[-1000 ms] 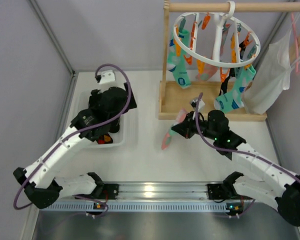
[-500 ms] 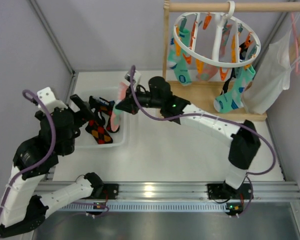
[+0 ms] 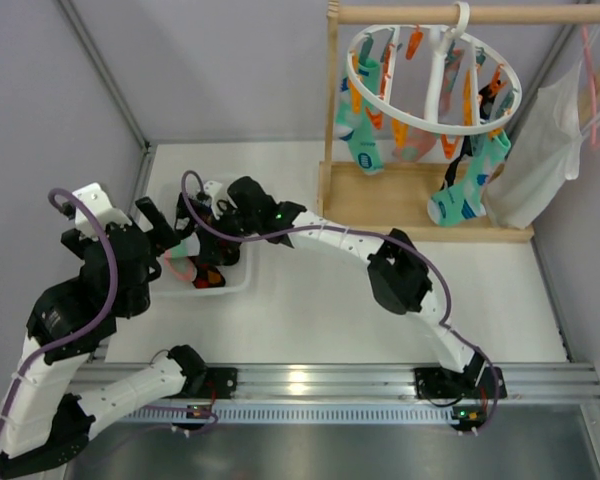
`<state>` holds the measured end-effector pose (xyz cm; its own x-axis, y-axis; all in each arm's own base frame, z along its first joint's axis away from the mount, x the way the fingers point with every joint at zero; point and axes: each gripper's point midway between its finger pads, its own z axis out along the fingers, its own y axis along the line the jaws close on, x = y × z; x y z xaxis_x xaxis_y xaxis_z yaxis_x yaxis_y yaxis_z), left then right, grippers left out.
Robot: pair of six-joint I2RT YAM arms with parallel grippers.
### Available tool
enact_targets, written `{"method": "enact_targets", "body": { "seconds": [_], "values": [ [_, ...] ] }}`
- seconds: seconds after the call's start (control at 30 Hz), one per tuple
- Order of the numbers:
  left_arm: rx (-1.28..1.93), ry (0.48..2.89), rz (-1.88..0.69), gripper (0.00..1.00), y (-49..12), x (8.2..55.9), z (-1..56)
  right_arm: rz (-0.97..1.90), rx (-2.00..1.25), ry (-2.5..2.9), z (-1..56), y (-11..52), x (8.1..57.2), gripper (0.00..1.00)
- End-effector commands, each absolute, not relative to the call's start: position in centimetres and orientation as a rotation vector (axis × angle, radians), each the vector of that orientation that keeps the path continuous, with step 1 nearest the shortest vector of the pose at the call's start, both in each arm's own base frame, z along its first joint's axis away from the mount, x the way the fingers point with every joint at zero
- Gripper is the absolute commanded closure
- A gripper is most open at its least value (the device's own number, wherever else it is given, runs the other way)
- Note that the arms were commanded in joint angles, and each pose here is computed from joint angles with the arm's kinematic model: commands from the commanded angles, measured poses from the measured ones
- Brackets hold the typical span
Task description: Remove the socks clipped to the hanger
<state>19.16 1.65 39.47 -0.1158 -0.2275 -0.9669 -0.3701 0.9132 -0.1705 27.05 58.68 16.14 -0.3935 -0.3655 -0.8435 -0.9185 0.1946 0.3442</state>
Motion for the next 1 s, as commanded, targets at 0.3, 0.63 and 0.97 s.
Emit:
{"method": "enact_targets", "body": {
  "seconds": [0.3, 0.63, 0.97],
  "values": [
    [-0.354, 1.792, 0.004, 0.02, -2.1, 20.4, 36.8, 1.039, -0.852, 1.690, 29.9, 41.1, 27.3, 0.01],
    [-0.134, 1.910, -0.202, 0.02, -8.9, 22.1, 33.2, 0.469, -0.350, 1.855, 26.4, 19.5, 26.7, 0.01],
    [0.002, 1.973, -0.173, 0.02, -9.6, 21.7, 30.7, -0.008, 0.344, 1.795, 24.7, 2.2, 27.7, 0.01]
  ]
}}
